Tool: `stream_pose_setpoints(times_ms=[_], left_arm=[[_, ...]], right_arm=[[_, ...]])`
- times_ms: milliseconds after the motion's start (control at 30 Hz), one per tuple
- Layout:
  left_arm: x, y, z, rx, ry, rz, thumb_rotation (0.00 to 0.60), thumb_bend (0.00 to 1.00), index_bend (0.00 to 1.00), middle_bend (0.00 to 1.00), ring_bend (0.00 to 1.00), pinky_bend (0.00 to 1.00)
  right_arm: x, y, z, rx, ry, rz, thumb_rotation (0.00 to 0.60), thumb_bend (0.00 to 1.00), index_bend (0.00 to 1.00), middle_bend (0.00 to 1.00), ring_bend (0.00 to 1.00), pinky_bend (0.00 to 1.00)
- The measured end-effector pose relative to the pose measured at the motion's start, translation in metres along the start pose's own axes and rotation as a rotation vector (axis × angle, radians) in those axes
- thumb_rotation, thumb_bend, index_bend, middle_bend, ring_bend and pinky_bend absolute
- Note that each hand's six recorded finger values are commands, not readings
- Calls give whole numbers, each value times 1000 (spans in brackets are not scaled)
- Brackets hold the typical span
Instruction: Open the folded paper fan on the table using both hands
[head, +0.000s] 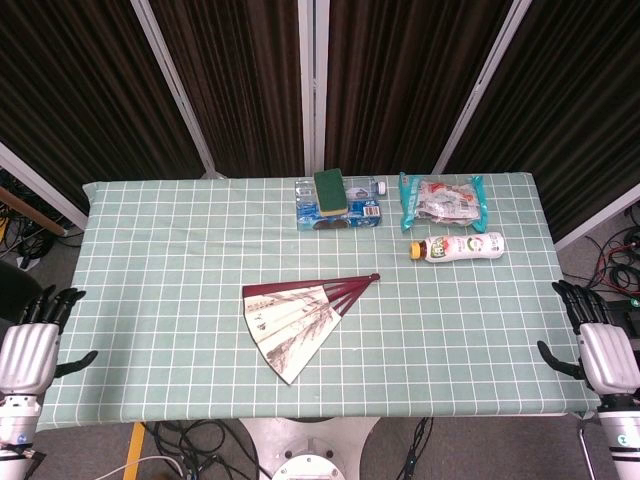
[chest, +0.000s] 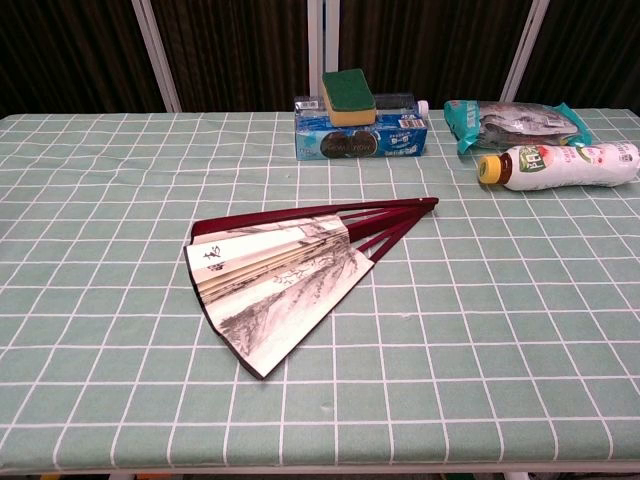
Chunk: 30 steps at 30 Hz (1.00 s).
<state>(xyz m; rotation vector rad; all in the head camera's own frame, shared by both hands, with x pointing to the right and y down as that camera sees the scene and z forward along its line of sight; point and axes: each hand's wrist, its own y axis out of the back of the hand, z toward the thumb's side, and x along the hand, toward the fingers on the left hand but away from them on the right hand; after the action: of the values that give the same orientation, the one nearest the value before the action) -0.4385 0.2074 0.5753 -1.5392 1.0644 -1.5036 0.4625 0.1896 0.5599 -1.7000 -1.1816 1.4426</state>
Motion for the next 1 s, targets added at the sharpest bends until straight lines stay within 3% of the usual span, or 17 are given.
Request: stream_pose_setpoints(times_ms=[333,533,767,1000], left_arm=[[3,-1,2,17,-17,-5,600,0,179,157,76,145],[16,2,12,44,-78,2,600,0,187,158,76,145],[61,9,48,84,-248,13,600,0,228,157,76,145],[124,6,117,103,-484,3,600,0,259,199,112,149]], right_arm=[[1,-1,0,0,0,2,600,232,67,42,0,0],[0,0,1,6,7,2,600,232,66,42,0,0],[-8,-1,10,20,50,17,600,233,66,42,0,0],[-13,4,17,46,78,19,600,232,67,42,0,0]])
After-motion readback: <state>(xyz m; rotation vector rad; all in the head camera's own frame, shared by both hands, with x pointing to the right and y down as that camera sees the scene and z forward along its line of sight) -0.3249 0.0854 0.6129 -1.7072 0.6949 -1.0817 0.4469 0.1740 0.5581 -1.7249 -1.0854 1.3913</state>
